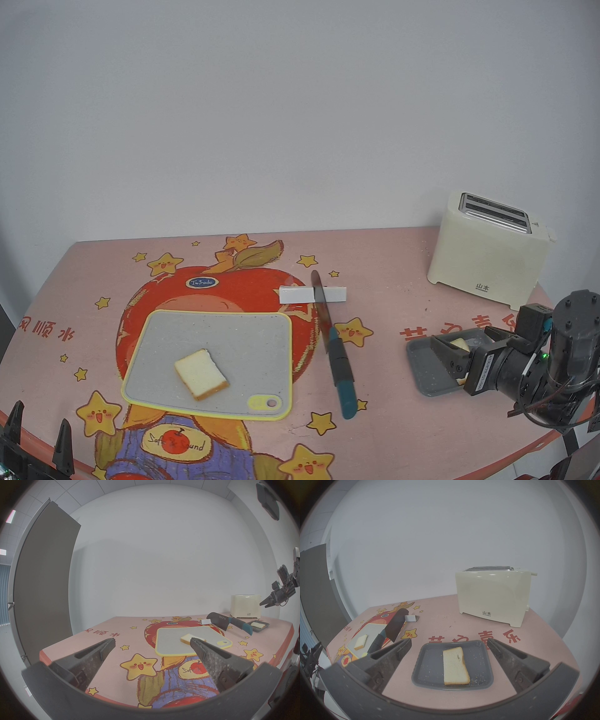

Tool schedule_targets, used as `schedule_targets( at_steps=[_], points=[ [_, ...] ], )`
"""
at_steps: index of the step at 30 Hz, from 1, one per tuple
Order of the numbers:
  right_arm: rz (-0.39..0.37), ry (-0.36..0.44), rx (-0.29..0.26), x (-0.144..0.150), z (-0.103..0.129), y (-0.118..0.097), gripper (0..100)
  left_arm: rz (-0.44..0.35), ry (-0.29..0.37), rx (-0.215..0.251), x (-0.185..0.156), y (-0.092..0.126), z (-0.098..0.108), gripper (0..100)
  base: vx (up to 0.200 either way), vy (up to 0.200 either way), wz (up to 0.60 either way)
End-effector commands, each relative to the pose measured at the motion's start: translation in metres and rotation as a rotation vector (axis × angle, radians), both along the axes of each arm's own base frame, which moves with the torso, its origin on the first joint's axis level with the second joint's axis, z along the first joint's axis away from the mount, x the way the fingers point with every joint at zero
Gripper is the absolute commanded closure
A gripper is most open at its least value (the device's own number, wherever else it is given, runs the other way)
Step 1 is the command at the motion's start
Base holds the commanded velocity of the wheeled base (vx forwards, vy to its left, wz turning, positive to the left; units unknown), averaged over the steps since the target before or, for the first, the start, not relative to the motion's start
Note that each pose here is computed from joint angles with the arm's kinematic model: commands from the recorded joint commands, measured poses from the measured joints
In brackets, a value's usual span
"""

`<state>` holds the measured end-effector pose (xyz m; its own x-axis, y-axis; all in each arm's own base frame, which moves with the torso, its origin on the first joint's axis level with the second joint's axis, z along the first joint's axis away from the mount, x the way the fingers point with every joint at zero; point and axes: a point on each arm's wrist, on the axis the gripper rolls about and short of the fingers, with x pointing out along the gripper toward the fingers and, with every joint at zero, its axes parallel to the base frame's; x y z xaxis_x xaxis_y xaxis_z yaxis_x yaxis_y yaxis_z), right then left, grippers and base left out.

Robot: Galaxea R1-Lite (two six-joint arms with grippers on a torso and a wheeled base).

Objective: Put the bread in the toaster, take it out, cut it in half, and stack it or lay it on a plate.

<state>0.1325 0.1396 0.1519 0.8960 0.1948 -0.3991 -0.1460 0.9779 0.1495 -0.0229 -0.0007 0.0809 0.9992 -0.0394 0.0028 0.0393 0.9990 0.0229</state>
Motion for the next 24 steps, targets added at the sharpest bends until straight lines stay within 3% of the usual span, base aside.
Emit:
schedule_targets(
  at_steps=[1,24],
  points=[
    [-0.003,-0.001,0.001,0.0002,0.0002,-0.0007,0,0.003,0.018,-0.001,0.0014,0.0,-0.0049,0,0.0,0.0,0.0],
    [0.0,0.013,-0.015,-0.0007,-0.0046,-0.0013,0,0.001,0.017,-0.001,0.0014,0.0,-0.0047,0,0.0,0.0,0.0]
  ],
)
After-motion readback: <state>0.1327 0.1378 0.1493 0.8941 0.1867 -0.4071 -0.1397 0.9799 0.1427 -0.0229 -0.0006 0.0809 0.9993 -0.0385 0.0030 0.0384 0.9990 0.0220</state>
